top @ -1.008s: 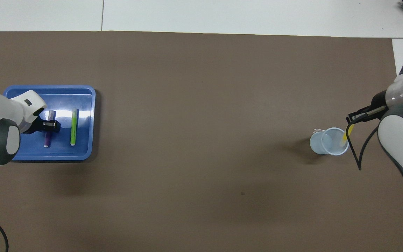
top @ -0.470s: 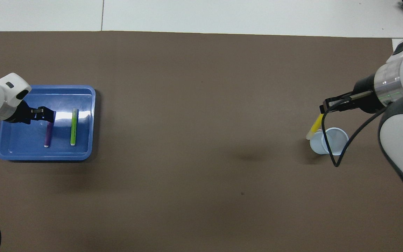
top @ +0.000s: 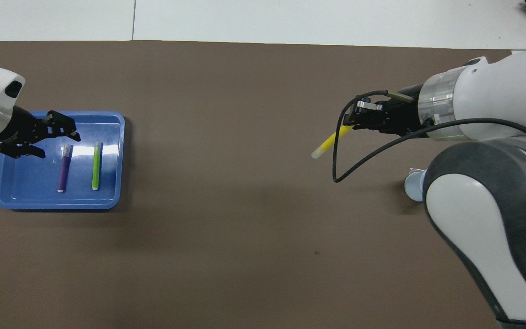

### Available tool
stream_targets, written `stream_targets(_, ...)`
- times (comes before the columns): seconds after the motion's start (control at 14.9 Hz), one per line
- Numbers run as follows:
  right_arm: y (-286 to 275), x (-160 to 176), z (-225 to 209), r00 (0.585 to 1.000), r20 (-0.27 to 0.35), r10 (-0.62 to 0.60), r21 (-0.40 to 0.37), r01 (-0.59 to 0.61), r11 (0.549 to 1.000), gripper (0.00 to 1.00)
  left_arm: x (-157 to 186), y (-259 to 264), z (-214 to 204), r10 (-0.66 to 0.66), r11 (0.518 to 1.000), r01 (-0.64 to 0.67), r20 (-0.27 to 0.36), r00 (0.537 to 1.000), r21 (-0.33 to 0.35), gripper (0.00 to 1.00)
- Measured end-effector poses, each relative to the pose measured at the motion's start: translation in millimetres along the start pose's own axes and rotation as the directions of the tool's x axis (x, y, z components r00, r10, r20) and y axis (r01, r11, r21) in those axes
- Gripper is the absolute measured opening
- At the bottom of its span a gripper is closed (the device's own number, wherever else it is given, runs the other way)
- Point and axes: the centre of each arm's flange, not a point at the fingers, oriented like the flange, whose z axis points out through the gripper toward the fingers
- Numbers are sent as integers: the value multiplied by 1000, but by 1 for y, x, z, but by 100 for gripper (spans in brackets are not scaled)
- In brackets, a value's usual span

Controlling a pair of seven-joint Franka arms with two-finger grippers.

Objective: Right arm passes pens to left for tray arrangement
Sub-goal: 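Carry the yellow pen toward the open left gripper with the right gripper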

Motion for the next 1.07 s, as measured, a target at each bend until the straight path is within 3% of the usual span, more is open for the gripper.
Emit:
stream_targets(0.27,-35,-21,28,982,-71,176,118,-167,979,18,-28,38,-39,-163,980,167,47,986,-111,100)
stream_targets(0.47,-63,-42,45,945,-113,307,215,-278,936,18,-55,53,-72,-314,928,327,99,944,-180,100)
stream_targets(0.74,-93,-70,57,886,-129,445,355,-377,855,18,-97,92,-108,-546,786,575,179,818,-227,100)
stream_targets(1.07,-117,-99,69,870,-112,479,428,-393,814,18,-121,130,-129,-724,573,773,274,633,-272,100)
